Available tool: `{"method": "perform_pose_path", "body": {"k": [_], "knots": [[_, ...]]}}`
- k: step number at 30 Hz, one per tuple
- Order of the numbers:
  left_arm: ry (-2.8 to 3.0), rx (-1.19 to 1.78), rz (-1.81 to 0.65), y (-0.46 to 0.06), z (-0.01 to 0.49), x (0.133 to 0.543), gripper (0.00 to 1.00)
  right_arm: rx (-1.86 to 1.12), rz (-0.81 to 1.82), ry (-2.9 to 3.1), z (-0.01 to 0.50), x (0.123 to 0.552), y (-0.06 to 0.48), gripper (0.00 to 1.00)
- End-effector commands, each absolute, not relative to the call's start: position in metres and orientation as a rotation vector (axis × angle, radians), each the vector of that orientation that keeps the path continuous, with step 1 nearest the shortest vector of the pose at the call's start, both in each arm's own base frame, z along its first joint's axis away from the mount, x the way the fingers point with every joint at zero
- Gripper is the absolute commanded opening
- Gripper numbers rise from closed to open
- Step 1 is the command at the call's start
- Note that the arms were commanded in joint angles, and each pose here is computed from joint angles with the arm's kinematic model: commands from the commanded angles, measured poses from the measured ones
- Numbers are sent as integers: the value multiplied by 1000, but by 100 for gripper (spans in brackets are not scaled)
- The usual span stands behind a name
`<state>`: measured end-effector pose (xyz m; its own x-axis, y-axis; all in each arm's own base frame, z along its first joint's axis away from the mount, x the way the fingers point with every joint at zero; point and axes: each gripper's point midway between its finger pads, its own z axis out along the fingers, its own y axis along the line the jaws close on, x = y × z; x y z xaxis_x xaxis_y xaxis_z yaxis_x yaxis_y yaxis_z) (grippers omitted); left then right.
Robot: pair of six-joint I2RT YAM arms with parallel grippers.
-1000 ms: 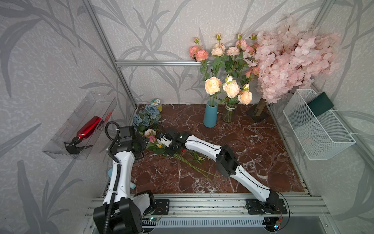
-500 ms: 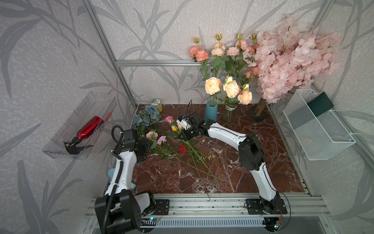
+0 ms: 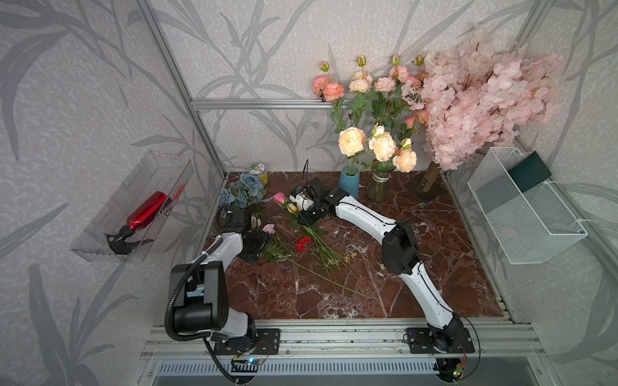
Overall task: Place the pink flowers into the vase
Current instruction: Place the flower at the center of the board, then pick up the flower at the center of the board.
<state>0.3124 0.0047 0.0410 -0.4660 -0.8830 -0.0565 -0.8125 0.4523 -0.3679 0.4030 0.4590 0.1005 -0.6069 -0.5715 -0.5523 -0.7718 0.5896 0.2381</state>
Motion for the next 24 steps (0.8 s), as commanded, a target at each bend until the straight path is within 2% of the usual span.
{"method": "perform_pose_path", "body": {"k": [1, 6, 8, 16, 20, 24], "knots": [[2396, -1442, -386, 14, 53, 334, 78, -1105, 574, 2405, 110, 398, 447, 31], [2393, -1408, -380, 12, 53, 352, 70, -1097, 591, 2350, 130, 387, 443, 31], [2395, -1401, -360, 12, 52, 356, 64, -1085, 599, 2336, 135, 384, 441, 31], [2486, -1422, -244, 8, 35, 347, 48, -1036, 569, 2325, 141, 383, 425, 29], [2524, -1421, -176, 8, 30, 340, 37, -1017, 581, 2324, 144, 384, 422, 28], [2541, -1406, -149, 7, 30, 340, 18, -1008, 603, 2317, 147, 381, 422, 27]]}}
